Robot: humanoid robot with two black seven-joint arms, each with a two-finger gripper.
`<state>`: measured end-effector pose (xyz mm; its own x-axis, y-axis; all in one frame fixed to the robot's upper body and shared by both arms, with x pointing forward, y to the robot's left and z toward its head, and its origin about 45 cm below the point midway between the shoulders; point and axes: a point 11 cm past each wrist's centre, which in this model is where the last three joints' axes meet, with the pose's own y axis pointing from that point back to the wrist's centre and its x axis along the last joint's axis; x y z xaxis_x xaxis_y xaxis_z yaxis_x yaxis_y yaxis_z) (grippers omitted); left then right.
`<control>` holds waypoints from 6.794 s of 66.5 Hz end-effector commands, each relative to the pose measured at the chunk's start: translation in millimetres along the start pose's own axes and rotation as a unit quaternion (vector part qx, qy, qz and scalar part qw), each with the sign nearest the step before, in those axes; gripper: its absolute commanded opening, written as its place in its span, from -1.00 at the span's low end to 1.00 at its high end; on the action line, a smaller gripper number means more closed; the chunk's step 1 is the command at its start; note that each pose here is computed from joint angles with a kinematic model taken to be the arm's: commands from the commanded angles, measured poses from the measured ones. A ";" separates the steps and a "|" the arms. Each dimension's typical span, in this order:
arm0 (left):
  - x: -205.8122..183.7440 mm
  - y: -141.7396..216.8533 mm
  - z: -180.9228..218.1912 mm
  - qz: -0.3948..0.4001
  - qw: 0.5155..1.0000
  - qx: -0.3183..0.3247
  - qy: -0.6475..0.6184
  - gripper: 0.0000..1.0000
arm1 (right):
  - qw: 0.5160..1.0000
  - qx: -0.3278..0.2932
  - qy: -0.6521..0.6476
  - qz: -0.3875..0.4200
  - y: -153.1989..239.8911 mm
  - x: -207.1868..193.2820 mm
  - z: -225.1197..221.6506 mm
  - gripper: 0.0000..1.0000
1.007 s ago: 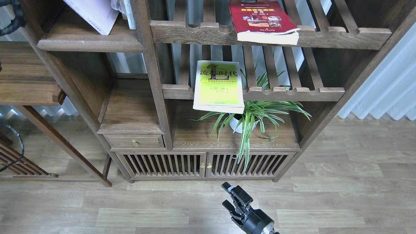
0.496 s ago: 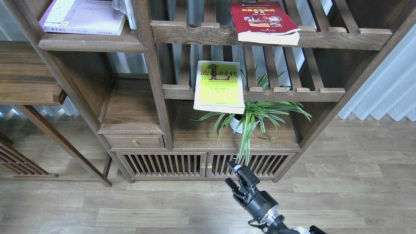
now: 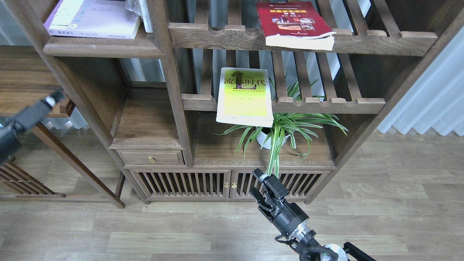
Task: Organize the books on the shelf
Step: 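Reach the right gripper to the yellow book on the middle shelf, then tip the yellow book out of the shelf with the right gripper, then grasp the yellow book with the left gripper beside the right gripper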
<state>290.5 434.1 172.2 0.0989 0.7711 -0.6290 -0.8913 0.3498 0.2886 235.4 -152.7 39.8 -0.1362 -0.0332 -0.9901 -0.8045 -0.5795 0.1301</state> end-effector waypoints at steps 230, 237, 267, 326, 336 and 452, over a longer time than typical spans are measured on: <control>49.9 4.5 -45.2 0.073 0.993 -0.038 0.086 1.00 | 0.997 -0.045 -0.024 -0.058 -35.9 -39.0 19.2 -0.91; 50.9 7.4 -76.5 0.079 0.991 -0.016 0.110 1.00 | 0.996 -0.078 -0.032 -0.033 -18.4 -19.5 39.6 -0.90; 30.2 36.1 -115.8 0.075 0.966 0.114 0.221 0.98 | 0.980 -0.199 -0.021 -0.011 -5.7 -6.4 81.4 -0.90; -23.0 13.8 -197.2 0.020 0.938 0.205 0.280 0.97 | 0.962 -0.272 0.013 0.037 0.4 17.3 86.5 -0.88; -42.3 -2.3 -222.7 0.001 0.928 0.209 0.308 0.97 | 0.962 -0.271 0.010 0.037 2.4 18.3 88.1 -0.87; -50.8 -41.6 -261.5 0.021 0.920 0.211 0.328 -0.95 | 0.961 -0.274 0.010 0.046 9.4 24.7 91.5 -0.01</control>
<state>207.4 237.6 3.2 -0.3444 0.3436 -0.8737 -0.6231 0.6125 0.4865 170.6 -84.6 21.5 -0.1874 -0.1064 -0.9765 -0.3717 -0.9125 0.1708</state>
